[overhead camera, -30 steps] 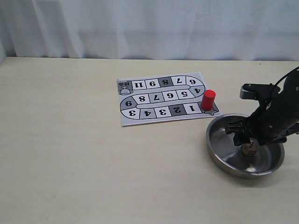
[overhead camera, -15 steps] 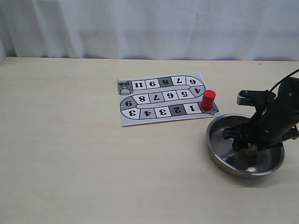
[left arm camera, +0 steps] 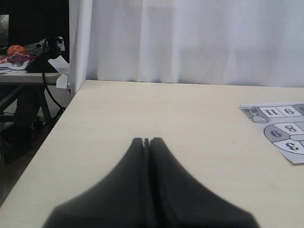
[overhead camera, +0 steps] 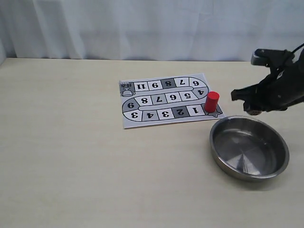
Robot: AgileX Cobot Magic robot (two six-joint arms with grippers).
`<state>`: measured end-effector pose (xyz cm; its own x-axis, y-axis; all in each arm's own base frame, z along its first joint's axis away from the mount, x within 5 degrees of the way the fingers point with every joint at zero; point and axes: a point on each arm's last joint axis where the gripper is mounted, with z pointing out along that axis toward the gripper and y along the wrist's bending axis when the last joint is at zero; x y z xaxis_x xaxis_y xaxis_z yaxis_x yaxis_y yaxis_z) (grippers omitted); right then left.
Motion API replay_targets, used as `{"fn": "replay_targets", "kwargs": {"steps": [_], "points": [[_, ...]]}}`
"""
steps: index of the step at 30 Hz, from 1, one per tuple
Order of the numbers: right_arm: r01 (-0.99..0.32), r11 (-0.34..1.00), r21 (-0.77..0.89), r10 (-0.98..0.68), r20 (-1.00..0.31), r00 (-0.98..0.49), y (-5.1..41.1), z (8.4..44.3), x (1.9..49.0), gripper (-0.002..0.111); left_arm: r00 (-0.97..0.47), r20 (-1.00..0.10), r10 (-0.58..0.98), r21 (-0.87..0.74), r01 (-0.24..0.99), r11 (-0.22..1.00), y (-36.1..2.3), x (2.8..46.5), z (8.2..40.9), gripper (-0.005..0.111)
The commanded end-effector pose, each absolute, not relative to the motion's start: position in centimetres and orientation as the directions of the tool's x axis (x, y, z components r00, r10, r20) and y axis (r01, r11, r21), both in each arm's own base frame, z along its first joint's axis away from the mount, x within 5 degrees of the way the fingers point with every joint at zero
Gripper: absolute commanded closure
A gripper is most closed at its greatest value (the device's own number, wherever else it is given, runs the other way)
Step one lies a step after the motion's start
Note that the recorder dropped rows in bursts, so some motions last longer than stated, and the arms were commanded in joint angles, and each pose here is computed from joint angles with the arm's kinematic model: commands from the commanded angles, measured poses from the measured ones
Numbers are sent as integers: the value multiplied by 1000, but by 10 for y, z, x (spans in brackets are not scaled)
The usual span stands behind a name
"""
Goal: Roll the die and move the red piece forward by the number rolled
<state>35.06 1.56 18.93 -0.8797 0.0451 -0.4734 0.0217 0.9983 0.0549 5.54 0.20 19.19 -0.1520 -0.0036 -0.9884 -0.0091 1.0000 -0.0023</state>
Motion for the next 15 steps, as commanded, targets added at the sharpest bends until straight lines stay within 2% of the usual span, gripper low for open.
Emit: {"fn": "replay_targets", "kwargs": {"steps": [1,5,7,11,15], "points": [[87,995,55,103,-518,-849,-10,207,371,104,-143,-990,-16,-15,-7,1000,2,56,192,107],[138,989,46,144,-443,-885,-34,191,393,104,-143,-990,-16,-15,-7,1000,2,56,192,107],[157,987,39,158,-454,-877,-46,183,409,104,-143,-990,-16,-15,-7,1000,2,56,192,107],[169,986,13,147,-562,-814,-71,169,437,104,-143,-990,-16,-15,-7,1000,2,56,192,107],[123,992,11,111,-513,-851,-71,152,452,104,-143,-990,-16,-15,-7,1000,2,56,192,107]]}}
